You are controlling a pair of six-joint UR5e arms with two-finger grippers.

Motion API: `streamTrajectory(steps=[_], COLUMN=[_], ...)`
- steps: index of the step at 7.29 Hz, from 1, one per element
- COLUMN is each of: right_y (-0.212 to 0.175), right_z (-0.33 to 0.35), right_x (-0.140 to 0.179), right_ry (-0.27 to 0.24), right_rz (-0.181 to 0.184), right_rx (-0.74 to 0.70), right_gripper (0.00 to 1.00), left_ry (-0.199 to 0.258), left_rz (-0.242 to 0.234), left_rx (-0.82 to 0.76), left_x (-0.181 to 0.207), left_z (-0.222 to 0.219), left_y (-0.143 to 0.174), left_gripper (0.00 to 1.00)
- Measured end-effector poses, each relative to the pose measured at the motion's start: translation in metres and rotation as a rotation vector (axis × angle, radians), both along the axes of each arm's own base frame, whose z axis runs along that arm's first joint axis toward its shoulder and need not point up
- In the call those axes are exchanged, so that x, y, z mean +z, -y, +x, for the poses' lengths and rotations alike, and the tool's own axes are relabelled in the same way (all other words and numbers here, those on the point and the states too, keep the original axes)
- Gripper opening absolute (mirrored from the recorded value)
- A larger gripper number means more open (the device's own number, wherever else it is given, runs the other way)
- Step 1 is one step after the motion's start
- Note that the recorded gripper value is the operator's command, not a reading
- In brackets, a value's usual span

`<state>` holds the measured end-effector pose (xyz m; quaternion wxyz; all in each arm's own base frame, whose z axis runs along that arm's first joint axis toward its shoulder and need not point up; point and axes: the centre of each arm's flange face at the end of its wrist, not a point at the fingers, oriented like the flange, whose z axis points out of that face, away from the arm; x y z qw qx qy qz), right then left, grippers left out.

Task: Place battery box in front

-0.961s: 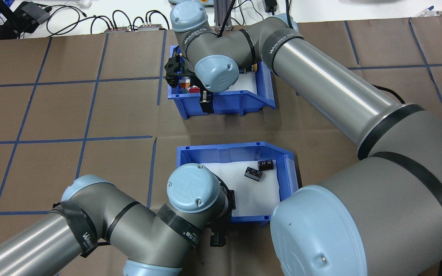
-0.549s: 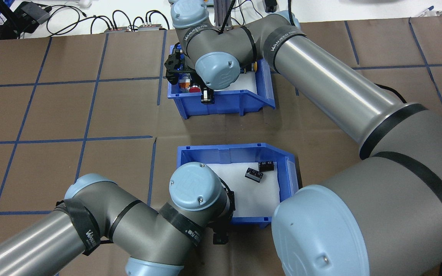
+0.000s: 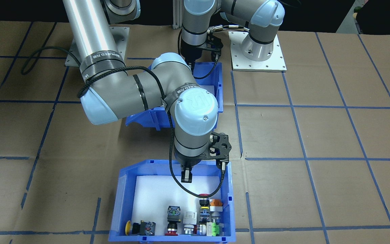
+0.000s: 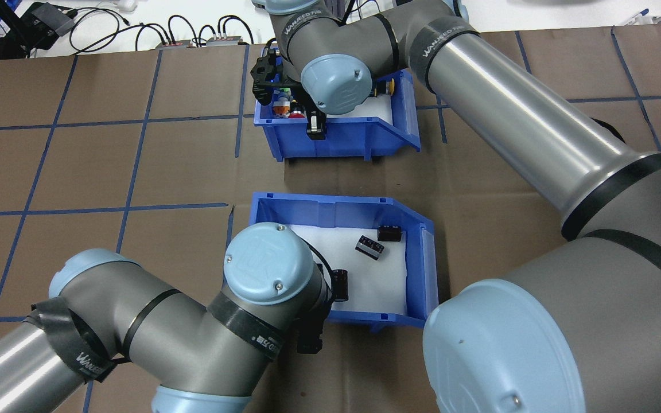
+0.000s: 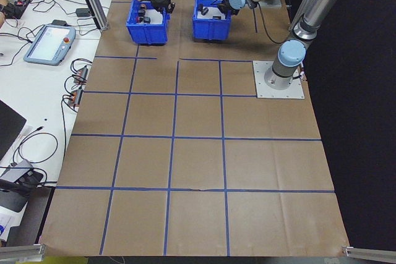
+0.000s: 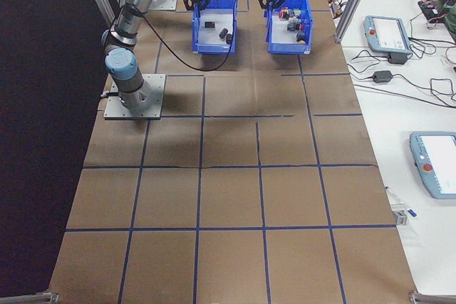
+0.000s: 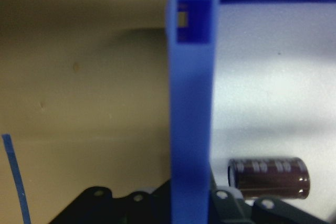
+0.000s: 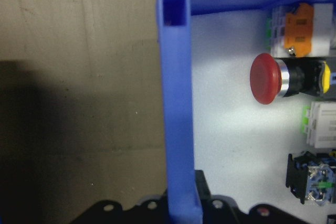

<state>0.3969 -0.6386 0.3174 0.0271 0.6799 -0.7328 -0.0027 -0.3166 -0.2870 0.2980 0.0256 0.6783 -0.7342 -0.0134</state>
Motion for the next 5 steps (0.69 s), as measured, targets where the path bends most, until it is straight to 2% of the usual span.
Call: streamTrajectory(steps=[2,5], right_y=[0.026,0.054], right_z=[-0.060,-0.171], right_x=[0.013,0.036], right_ry=[-0.037,-0.081], right_rz=[-0.005,-0.014], right_rx=[-0.010,-0.007], right_gripper=[0.07,0.07], left_ry=[0.014,0.010], left_rz=[-0.010,-0.022], left_rx=[0.000,-0.008], left_x=[0.006,0.009], left_z=[0.026,0.109], left_y=[0.020,0.086], left_gripper=[0.00,0.00])
